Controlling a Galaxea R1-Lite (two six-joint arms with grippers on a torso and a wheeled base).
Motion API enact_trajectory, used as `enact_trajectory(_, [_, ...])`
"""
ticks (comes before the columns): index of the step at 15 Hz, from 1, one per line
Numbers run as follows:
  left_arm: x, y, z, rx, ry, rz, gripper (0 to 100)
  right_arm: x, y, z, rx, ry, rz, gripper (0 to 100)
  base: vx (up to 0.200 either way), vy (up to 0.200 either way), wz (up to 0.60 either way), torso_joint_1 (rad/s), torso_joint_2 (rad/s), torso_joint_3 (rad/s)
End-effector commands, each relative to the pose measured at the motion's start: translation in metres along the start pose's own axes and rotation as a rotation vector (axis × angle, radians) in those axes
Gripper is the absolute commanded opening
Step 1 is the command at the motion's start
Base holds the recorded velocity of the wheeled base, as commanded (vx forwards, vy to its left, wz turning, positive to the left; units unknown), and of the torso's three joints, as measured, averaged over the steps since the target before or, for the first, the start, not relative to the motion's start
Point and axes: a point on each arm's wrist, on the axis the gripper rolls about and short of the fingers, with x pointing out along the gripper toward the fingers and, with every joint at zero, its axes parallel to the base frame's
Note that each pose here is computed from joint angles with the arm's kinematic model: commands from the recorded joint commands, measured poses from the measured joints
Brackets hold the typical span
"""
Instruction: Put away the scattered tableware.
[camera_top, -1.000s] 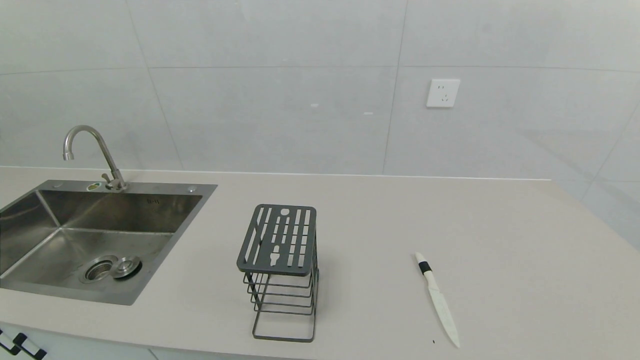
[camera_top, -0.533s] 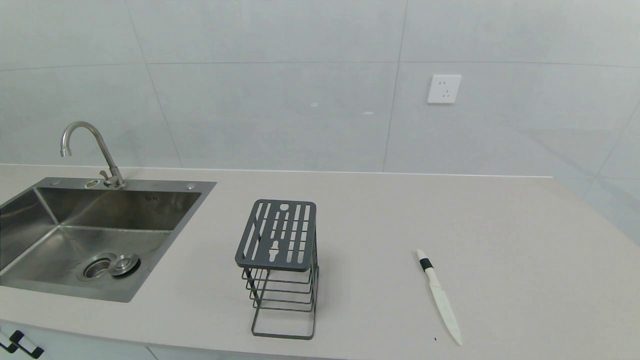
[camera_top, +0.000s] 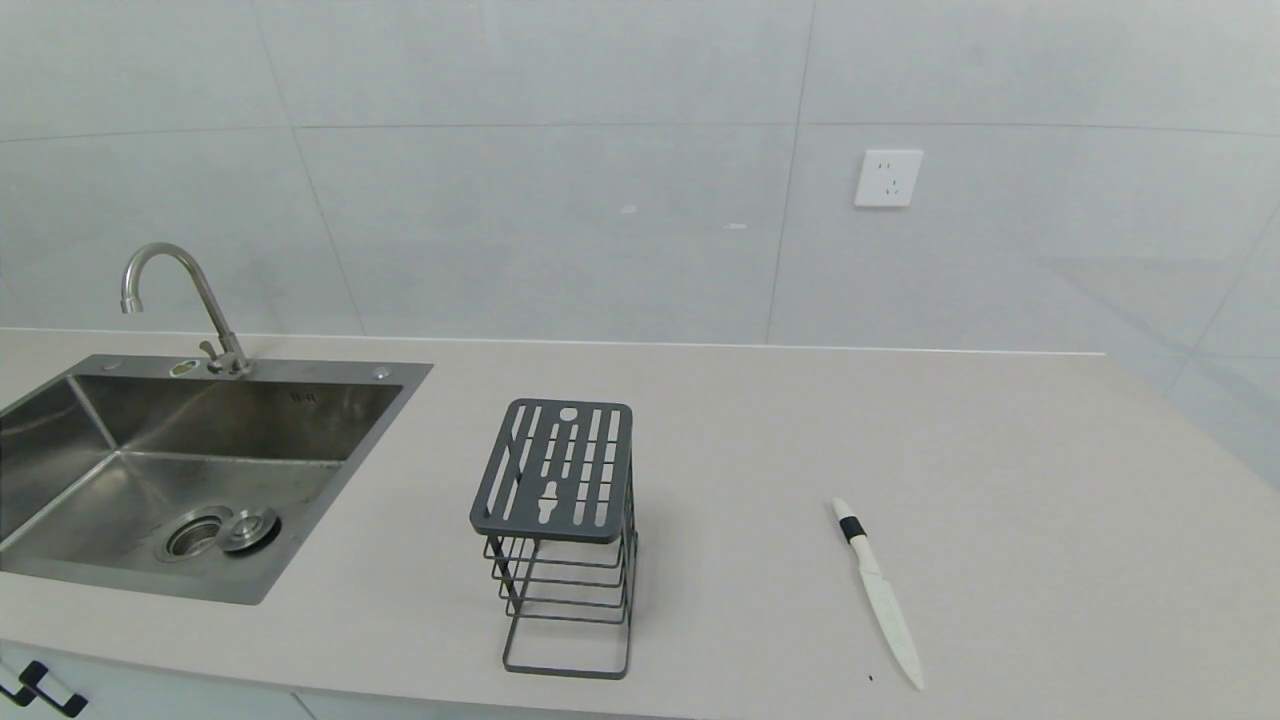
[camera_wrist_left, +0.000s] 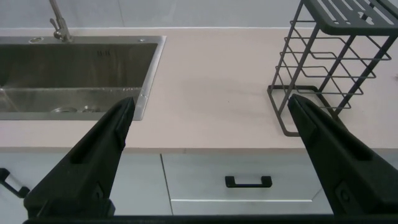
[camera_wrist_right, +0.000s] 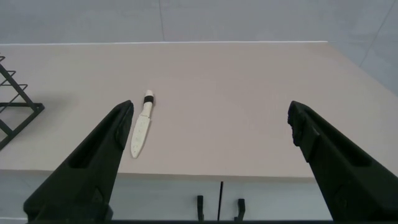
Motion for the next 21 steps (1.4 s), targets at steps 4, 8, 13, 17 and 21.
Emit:
enact_trajectory(4, [0.000, 0.000, 0.000, 0.014, 0.001, 0.002, 100, 0.000, 0.001, 0.004, -0.003, -0.044, 0.027, 100, 0.000, 0.000, 0.00, 0.000, 0.00, 0.000])
enact_trajectory(8, [0.000, 0.000, 0.000, 0.016, 0.001, 0.002, 100, -0.003, 0.005, 0.043, -0.013, -0.188, 0.167, 100, 0.000, 0.000, 0.00, 0.000, 0.00, 0.000])
enact_trajectory(13, [0.000, 0.000, 0.000, 0.016, 0.001, 0.002, 100, 0.031, 0.009, 0.080, -0.012, 0.013, 0.360, 100, 0.000, 0.000, 0.00, 0.000, 0.00, 0.000])
enact_trajectory(17, [0.000, 0.000, 0.000, 0.016, 0.001, 0.002, 100, 0.074, 0.016, 0.077, 0.010, 0.276, 0.487, 100, 0.000, 0.000, 0.00, 0.000, 0.00, 0.000])
enact_trajectory(21, [0.000, 0.000, 0.000, 0.016, 0.001, 0.002, 100, 0.107, 0.030, 0.063, 0.003, 0.502, 0.577, 100, 0.000, 0.000, 0.00, 0.000, 0.00, 0.000])
